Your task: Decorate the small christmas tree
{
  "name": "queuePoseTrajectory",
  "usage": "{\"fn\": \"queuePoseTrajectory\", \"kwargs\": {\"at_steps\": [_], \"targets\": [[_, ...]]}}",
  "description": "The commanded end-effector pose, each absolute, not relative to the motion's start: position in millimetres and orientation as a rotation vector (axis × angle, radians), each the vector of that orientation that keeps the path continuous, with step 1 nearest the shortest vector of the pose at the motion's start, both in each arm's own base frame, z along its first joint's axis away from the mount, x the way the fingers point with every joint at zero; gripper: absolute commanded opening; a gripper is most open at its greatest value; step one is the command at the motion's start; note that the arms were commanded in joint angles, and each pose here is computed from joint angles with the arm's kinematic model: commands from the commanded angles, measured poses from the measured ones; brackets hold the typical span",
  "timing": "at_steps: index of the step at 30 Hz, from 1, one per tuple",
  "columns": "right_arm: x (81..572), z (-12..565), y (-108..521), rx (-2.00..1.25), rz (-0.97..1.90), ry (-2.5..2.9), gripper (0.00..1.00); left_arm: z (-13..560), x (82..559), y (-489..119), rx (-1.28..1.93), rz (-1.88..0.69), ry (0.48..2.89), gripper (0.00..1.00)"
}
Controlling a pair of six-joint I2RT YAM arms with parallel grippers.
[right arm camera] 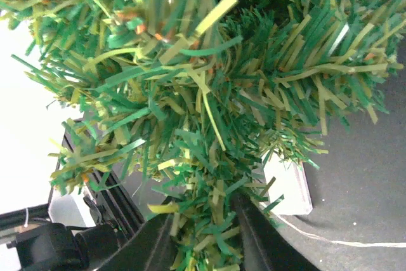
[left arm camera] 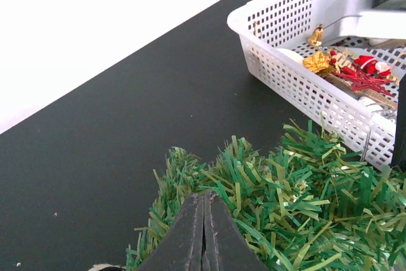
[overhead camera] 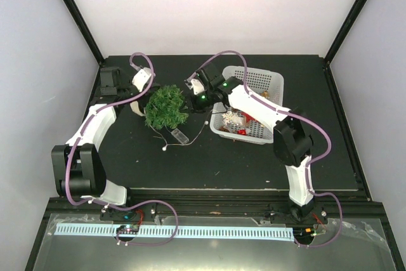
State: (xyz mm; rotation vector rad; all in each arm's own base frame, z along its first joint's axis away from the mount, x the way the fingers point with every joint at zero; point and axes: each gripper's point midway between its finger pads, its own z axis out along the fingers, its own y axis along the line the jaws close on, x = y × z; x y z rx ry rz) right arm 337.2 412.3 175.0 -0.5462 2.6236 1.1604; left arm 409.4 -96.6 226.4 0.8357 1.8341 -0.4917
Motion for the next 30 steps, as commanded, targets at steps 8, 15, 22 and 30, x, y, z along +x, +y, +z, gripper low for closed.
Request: {"fn": "queuePoseTrajectory", "kwargs": {"at_steps": [8, 15, 22, 30], "targets": [[358, 214, 409, -0.561, 1.045, 2.505, 0.01, 266, 400, -106, 0.863, -0.554, 1.741, 0.02], [363, 309, 402, -0.601, 1.001, 2.372, 0.01, 282, 391, -113, 0.829, -0.663, 1.748, 0.01], [357, 347, 397, -0.603, 1.040, 2.343, 0.01, 275, 382, -129, 0.769, -0.846, 1.797, 0.02], [352, 321, 390, -0.606, 1.001, 2.420, 0.01, 257, 372, -145, 0.780, -0.908, 1.845, 0.02]]}}
